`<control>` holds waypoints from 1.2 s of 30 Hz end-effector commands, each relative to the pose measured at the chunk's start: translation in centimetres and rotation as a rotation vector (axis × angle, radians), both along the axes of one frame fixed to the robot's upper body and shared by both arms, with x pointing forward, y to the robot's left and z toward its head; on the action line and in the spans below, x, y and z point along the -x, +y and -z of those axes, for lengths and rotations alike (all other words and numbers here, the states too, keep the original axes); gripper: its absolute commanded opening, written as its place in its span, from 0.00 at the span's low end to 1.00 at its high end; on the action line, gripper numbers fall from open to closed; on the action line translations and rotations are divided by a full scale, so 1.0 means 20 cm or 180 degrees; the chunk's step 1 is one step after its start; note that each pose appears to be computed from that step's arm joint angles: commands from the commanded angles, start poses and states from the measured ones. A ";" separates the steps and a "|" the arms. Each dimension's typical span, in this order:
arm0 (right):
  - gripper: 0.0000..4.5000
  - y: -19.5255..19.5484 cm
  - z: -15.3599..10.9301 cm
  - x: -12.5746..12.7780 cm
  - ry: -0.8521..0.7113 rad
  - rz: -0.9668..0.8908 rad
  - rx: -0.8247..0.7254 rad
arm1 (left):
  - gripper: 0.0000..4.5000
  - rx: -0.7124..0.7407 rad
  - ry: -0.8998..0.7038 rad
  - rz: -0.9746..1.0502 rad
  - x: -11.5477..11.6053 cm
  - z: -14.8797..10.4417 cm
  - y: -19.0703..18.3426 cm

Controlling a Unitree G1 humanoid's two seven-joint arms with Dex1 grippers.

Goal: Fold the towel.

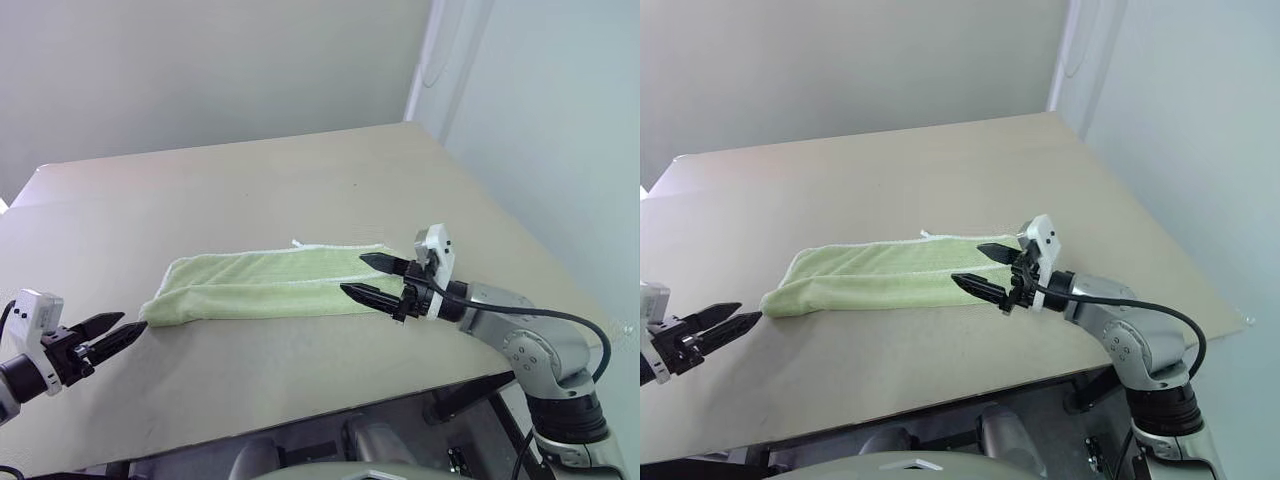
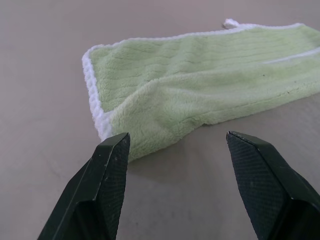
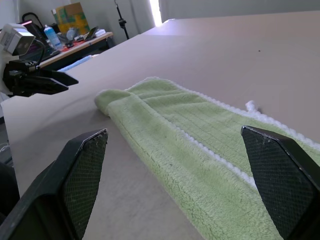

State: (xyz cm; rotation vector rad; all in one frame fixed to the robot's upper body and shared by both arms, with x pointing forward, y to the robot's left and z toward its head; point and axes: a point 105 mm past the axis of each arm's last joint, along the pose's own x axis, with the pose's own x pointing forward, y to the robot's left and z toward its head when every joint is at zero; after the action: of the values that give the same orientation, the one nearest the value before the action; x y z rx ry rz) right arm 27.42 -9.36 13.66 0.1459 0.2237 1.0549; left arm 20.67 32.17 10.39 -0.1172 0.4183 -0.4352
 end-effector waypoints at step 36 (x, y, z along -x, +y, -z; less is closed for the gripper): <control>0.99 -0.28 0.02 -0.20 -0.0045 0.0962 0.0814 | 0.72 -0.0238 0.0672 0.0640 -0.51 0.22 -0.12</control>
State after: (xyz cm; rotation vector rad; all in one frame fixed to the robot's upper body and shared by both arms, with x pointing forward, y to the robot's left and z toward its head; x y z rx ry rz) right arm 31.13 -14.65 11.82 -0.0398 0.3682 0.7426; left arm 30.61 30.08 5.54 -0.0755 0.6650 -0.5746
